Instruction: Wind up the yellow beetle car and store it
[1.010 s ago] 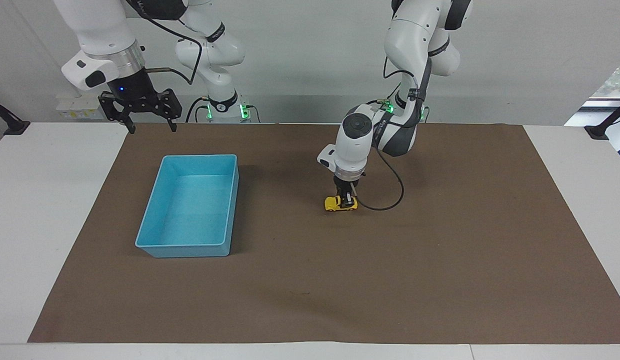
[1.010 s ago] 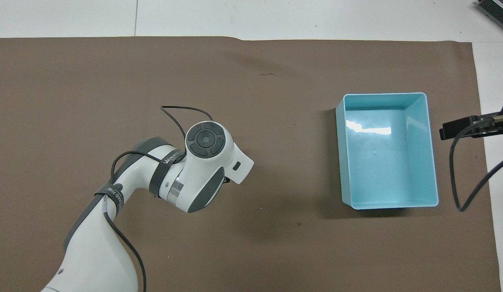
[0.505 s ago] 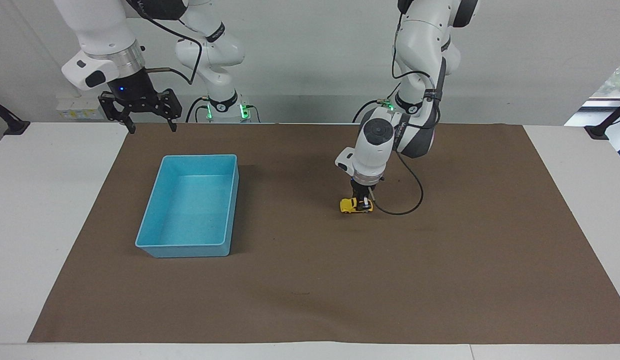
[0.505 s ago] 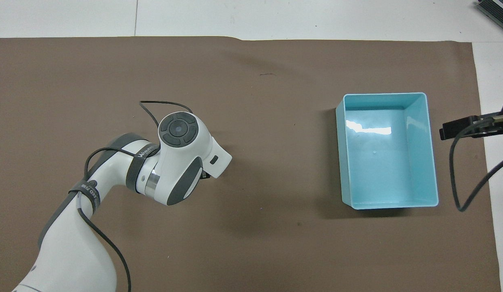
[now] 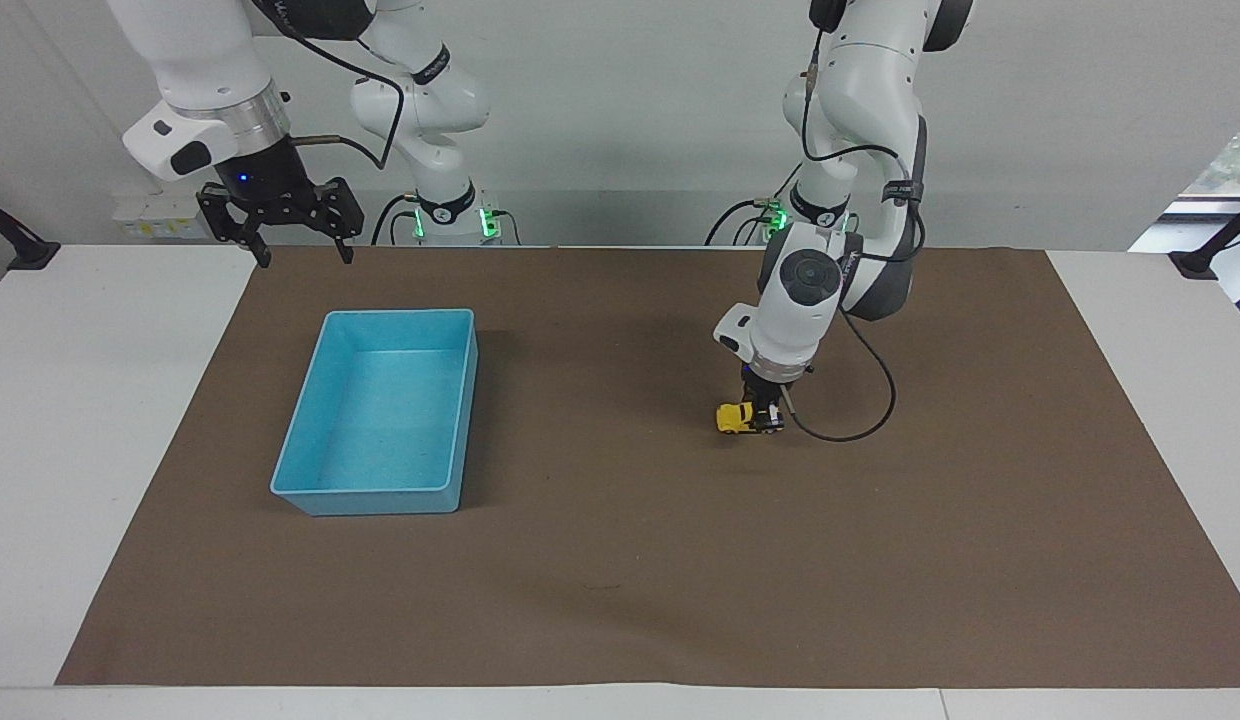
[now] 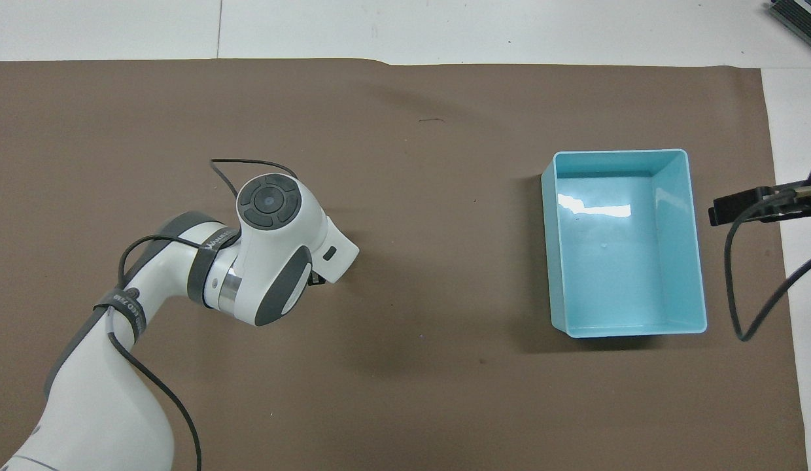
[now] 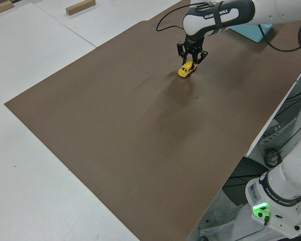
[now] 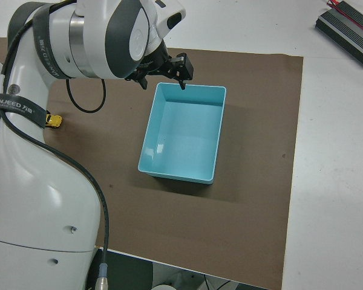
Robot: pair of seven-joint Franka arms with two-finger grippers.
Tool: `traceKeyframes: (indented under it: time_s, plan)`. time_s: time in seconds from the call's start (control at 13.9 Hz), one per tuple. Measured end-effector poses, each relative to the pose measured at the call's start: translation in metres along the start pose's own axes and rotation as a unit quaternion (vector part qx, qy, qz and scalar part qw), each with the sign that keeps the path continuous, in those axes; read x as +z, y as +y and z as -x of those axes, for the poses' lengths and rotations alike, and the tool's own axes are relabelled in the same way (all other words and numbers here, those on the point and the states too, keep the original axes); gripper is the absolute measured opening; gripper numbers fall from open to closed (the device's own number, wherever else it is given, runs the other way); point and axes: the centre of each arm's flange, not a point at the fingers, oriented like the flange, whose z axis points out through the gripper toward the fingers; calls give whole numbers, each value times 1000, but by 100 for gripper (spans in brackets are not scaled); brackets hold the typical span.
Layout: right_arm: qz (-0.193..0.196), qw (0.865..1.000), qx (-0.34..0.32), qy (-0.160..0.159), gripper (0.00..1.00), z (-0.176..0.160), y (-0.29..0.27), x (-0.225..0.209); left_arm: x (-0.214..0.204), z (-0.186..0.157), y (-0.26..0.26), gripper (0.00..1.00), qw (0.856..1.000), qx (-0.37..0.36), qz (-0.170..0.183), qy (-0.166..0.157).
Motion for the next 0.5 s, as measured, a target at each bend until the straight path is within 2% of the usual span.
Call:
traceKeyframes:
  time_s: [0.5]
  plan:
    - [0,1000,0,0,100,0,0,0,-1,40,-17,42,1000,-1,5,-1]
